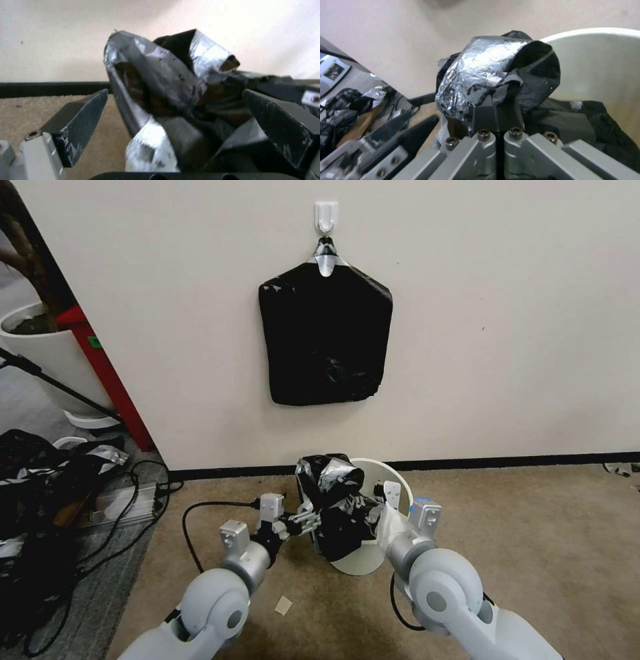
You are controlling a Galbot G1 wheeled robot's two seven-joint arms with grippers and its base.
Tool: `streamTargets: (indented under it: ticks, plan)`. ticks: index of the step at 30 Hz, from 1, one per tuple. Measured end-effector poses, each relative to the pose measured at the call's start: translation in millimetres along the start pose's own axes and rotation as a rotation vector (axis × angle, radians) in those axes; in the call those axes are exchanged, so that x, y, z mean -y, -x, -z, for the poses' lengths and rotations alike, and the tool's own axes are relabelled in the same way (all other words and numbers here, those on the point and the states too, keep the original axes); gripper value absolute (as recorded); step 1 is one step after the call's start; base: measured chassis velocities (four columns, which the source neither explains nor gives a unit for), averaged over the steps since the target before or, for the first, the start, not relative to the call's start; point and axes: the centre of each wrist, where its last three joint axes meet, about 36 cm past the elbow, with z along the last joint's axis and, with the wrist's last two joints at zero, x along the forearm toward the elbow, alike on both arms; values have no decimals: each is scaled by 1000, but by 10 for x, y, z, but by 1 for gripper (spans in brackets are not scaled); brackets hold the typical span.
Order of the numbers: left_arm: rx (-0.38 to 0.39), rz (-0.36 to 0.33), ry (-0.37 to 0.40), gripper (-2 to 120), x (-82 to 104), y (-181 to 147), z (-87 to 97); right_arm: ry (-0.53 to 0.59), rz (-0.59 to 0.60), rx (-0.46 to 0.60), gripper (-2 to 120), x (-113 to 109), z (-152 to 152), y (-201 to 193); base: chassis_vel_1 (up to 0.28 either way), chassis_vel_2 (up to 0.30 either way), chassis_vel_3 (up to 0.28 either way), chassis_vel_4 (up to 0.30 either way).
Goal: Place a trash bag onto the trash bin.
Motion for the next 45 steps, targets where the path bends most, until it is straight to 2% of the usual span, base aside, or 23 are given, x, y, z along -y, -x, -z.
streamTargets:
  ticks: [3,5,7,9,12,17,18,20,23,31,33,35,37,39,41,42,45]
  plan:
    - [-6,4,-4,96,26,44,6,0,-1,1,0,1,2,-4,0,0,0,0]
    - [-23,11,-3,88,63,119,-23,2,-1,3,0,-3,5,-7,0,0,0,0]
    - [-31,16,-2,85,78,149,-37,2,0,4,0,-6,8,-8,0,0,0,0]
    - [-54,35,5,75,108,258,-110,5,3,9,0,-18,18,-14,0,0,0,0]
    - [-85,56,18,69,107,351,-158,7,7,14,0,-30,32,-27,0,0,0,0]
    - [-118,75,29,70,72,459,-210,9,10,20,0,-40,49,-56,0,0,0,0]
    - [-126,80,29,77,56,505,-232,10,12,21,0,-45,51,-68,0,0,0,0]
    - [-133,83,30,79,48,543,-246,10,14,22,0,-52,51,-80,0,0,0,0]
    - [-160,82,46,90,61,640,-258,8,18,22,0,-71,39,-96,0,0,0,0]
    - [-201,93,92,91,125,766,-200,5,21,23,0,-96,27,-99,0,0,0,0]
    - [-249,101,133,77,193,838,-136,4,21,24,0,-101,24,-103,0,0,0,0]
    - [-260,105,143,74,207,862,-122,3,20,26,0,-101,26,-107,0,0,0,0]
    - [-278,116,161,62,218,906,-99,4,20,27,0,-100,28,-119,0,0,0,0]
    - [-286,121,168,59,215,922,-93,3,20,28,0,-101,29,-125,0,0,0,0]
    - [-308,135,176,49,203,954,-76,3,20,29,0,-104,29,-136,0,0,0,0]
    - [-308,135,176,49,203,954,-76,3,20,29,0,-104,29,-136,0,0,0,0]
    - [-325,149,175,34,167,983,-56,2,16,46,0,-105,31,-138,0,0,0,0]
